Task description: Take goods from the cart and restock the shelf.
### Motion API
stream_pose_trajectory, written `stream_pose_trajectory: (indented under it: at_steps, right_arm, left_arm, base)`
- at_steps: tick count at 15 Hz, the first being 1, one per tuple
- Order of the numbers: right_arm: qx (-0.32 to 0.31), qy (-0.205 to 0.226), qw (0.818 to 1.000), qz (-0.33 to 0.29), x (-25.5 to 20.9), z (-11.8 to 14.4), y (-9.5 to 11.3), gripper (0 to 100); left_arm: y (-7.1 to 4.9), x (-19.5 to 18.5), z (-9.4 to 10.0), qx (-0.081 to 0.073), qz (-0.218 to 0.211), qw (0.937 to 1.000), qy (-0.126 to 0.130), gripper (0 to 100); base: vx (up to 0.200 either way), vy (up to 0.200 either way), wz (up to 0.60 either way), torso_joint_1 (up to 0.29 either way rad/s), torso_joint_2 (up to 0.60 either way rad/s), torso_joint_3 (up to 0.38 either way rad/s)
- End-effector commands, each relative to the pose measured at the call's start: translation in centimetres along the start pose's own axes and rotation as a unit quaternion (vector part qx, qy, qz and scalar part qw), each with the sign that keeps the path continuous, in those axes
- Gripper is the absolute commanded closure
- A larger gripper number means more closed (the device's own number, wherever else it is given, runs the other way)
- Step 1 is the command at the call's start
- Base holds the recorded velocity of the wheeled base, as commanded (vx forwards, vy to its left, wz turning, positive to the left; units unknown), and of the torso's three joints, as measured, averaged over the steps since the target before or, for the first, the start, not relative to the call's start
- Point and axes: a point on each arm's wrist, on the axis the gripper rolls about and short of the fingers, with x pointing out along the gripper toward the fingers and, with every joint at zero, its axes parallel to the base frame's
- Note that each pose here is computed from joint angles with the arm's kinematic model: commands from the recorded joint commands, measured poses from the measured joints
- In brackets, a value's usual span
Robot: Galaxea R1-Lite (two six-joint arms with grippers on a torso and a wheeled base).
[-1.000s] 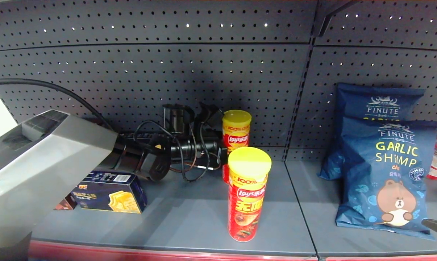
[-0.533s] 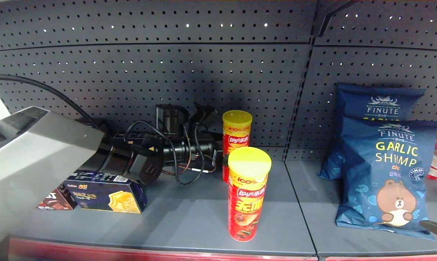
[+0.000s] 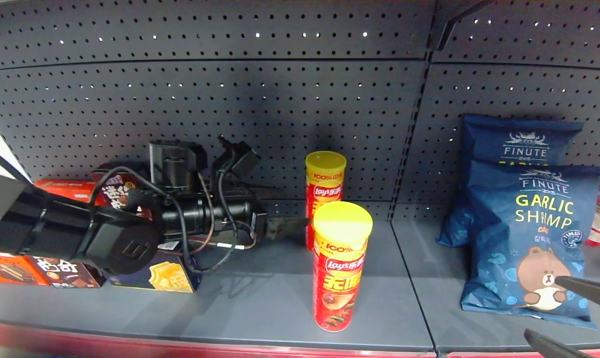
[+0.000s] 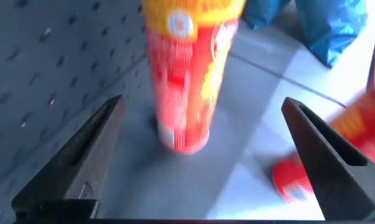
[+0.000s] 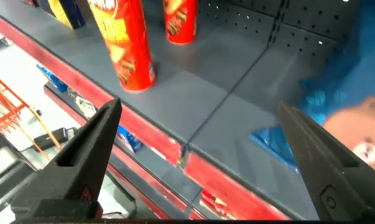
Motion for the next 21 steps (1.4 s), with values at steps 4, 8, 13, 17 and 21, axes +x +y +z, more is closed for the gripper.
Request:
stream_pose_trajectory:
  at_steps: [4, 8, 13, 17, 21]
  right_arm:
    - [0.011, 0.079, 0.995, -0.059, 8.5, 2.5, 0.4, 0]
    - [0.017, 0.131, 0.987, -0.09, 11.5, -0.2, 0.8, 0]
    - [-0.016, 0.178, 0.978, -0.106, 12.3, -2.7, 2.5, 0]
    - [-0.013, 0.177, 0.979, -0.102, 14.7, -3.0, 3.6, 0]
    - [-0.011, 0.181, 0.978, -0.104, 17.3, -2.8, 4.2, 0]
  left_arm:
    - [-3.1, -5.9, 1.9, 0.006, 0.109, 0.994, -0.007, 0]
    - [-5.1, -9.1, 2.0, 0.005, 0.235, 0.972, 0.007, 0]
    - [-7.0, -12.0, 0.5, 0.005, 0.333, 0.9424, 0.027, 0]
    - [-6.3, -12.7, 0.0, -0.002, 0.365, 0.9302, 0.035, 0]
    - [-6.2, -12.7, 0.1, -0.002, 0.365, 0.9302, 0.034, 0]
  base:
    - [0.0, 0.0, 0.0, 0.0, 0.0, 0.0]
    - [0.0, 0.0, 0.0, 0.0, 0.0, 0.0]
    - [0.0, 0.0, 0.0, 0.0, 0.0, 0.0]
    - [0.0, 0.0, 0.0, 0.0, 0.0, 0.0]
    - [0.0, 0.0, 0.0, 0.0, 0.0, 0.0]
